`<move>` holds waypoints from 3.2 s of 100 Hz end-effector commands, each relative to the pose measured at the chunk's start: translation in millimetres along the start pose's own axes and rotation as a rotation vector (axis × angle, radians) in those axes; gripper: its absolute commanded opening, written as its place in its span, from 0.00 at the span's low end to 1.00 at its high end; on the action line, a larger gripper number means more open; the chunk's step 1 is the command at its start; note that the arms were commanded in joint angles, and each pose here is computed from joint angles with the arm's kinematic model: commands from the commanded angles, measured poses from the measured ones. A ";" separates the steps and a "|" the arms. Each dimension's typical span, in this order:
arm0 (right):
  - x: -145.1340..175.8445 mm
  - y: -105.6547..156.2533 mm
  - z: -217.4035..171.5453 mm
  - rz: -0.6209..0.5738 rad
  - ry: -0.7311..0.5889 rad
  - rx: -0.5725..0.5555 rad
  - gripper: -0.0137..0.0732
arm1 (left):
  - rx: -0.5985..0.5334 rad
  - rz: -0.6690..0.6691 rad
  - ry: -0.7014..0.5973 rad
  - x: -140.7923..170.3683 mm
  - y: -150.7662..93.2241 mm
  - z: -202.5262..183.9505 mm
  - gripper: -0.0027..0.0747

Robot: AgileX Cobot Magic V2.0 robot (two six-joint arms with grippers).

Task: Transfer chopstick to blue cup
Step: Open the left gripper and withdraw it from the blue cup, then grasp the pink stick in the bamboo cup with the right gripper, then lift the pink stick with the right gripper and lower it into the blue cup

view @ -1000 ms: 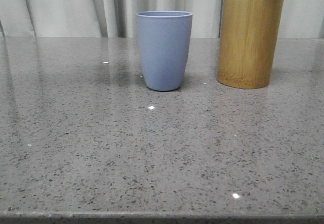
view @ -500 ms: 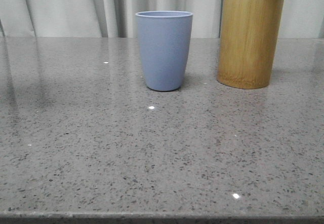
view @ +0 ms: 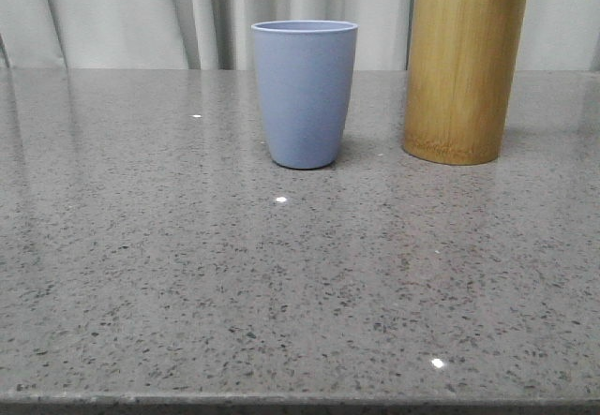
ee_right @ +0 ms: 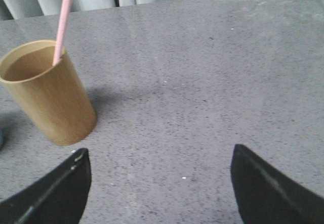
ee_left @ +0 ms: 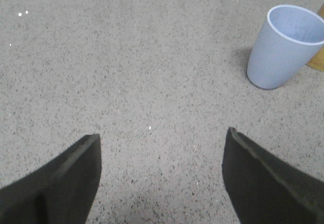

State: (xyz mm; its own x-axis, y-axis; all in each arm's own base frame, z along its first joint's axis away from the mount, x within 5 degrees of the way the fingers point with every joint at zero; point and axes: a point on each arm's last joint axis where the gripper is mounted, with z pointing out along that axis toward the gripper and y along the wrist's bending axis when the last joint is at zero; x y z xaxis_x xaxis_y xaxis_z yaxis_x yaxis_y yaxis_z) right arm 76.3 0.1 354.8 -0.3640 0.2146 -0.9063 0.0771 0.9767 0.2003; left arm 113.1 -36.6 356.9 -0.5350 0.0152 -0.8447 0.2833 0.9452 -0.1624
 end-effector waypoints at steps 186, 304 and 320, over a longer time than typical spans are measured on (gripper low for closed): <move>-66.6 69.6 176.9 0.124 -0.258 -0.253 0.24 | 0.001 -0.012 -0.102 -10.3 -0.8 -4.1 0.67; -172.8 139.3 102.0 0.010 -0.247 -0.498 0.08 | 0.001 -0.012 -0.102 -10.3 -0.8 -4.1 0.67; -156.8 170.0 124.1 -0.006 -0.207 -0.567 0.08 | 0.001 -0.012 -0.102 -10.3 -0.8 -4.1 0.67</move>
State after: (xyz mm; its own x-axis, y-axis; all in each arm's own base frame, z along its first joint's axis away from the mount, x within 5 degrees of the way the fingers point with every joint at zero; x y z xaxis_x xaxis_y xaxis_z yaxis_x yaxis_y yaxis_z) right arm 261.7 123.5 470.7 -0.2661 0.2141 -0.9399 -0.4041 0.8604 0.3104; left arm 112.9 -36.2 354.3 -0.5310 0.0118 -0.8473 0.2803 0.9460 -0.1626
